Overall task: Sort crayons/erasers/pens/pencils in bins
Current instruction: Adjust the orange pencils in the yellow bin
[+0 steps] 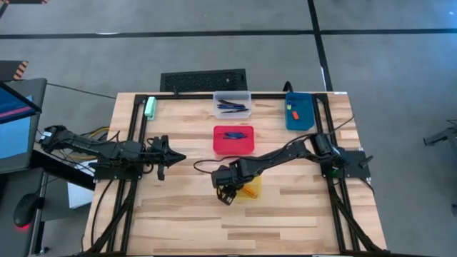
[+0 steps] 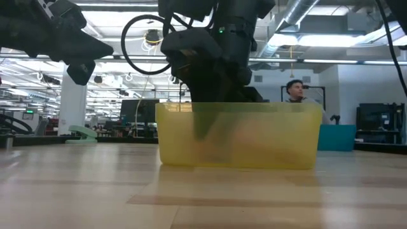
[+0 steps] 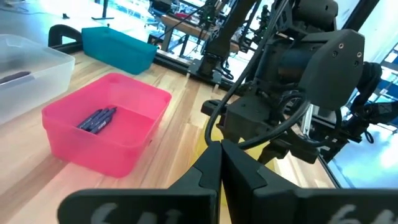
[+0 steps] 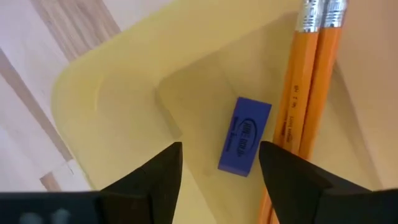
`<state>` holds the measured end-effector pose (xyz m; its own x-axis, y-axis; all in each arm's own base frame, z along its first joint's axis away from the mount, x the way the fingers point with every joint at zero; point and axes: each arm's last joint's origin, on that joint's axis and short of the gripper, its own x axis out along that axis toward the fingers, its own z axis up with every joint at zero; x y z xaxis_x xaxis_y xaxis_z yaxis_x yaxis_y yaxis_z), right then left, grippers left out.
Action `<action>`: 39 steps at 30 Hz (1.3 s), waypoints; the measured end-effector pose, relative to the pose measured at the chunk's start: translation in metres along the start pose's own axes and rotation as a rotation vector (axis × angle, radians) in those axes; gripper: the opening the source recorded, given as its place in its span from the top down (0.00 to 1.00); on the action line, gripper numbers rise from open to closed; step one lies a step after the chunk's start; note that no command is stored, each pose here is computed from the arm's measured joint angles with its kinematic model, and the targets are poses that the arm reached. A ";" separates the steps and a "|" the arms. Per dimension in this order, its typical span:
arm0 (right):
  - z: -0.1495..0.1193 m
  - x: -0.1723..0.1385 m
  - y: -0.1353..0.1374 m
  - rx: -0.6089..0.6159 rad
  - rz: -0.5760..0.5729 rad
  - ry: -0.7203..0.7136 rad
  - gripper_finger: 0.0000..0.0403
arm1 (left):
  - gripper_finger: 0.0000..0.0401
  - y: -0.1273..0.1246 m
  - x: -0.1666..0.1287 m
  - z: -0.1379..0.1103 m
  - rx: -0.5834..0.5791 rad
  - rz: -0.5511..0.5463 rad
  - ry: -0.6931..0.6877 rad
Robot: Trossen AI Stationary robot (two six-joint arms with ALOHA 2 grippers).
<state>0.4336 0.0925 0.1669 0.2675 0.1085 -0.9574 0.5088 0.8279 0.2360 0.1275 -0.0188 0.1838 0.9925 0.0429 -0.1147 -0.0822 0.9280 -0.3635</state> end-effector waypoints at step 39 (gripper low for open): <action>0.013 0.013 -0.025 0.032 0.005 -0.020 0.85 | 1.00 0.001 0.000 0.000 -0.005 0.038 -0.016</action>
<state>0.4349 0.0661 0.1504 0.2866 0.1015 -0.9527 0.5335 0.8090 0.2467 0.1275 -0.0176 0.1838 0.9900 0.0838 -0.1134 -0.1199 0.9237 -0.3638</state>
